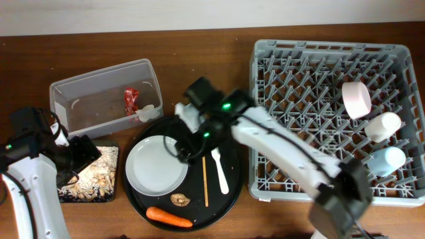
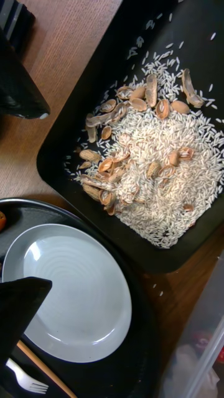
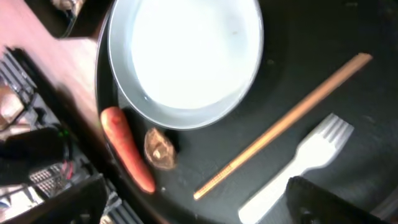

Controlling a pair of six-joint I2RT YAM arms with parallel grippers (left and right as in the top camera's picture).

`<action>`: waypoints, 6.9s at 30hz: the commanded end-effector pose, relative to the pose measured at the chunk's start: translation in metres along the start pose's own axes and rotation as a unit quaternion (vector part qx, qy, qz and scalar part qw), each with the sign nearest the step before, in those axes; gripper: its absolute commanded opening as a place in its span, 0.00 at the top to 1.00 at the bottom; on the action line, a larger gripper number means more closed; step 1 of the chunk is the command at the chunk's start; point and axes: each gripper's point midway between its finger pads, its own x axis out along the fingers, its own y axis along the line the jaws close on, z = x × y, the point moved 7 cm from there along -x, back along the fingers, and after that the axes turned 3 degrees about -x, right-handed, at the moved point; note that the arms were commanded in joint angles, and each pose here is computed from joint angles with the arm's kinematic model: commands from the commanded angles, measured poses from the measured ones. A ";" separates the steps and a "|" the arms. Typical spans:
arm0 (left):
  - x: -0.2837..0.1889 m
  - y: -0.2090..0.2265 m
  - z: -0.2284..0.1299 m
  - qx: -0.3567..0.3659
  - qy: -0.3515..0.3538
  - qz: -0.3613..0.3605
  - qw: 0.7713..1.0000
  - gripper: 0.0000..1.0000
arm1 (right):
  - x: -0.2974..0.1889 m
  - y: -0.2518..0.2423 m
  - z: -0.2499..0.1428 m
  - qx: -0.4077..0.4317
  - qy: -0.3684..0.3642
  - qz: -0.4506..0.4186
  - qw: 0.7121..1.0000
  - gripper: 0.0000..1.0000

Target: Sort waste into correct bins and load items into the dishwasher rack

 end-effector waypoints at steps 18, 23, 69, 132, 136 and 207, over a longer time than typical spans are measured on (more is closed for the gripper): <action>0.000 -0.001 -0.003 -0.010 0.003 -0.010 1.000 0.19 | 0.140 -0.024 0.000 0.062 0.064 -0.131 0.987 0.90; 0.000 -0.001 -0.003 -0.010 0.003 -0.010 1.000 0.19 | 0.131 -0.022 0.004 0.064 0.059 -0.131 0.988 0.96; 0.000 -0.002 -0.002 -0.010 0.003 -0.015 1.000 0.19 | -0.200 -0.280 -0.097 0.417 0.010 -0.638 0.647 0.96; 0.000 -0.004 -0.001 -0.010 0.002 -0.024 1.000 0.19 | 0.074 -0.089 -0.034 0.097 -0.065 -0.165 0.979 0.32; 0.000 -0.004 -0.001 -0.009 0.002 -0.024 1.000 0.18 | 0.089 -0.097 -0.033 0.106 -0.060 -0.169 0.978 0.34; 0.000 -0.004 -0.001 -0.009 0.002 -0.024 1.000 0.18 | -0.006 -0.047 -0.019 0.169 -0.062 -0.185 0.966 0.01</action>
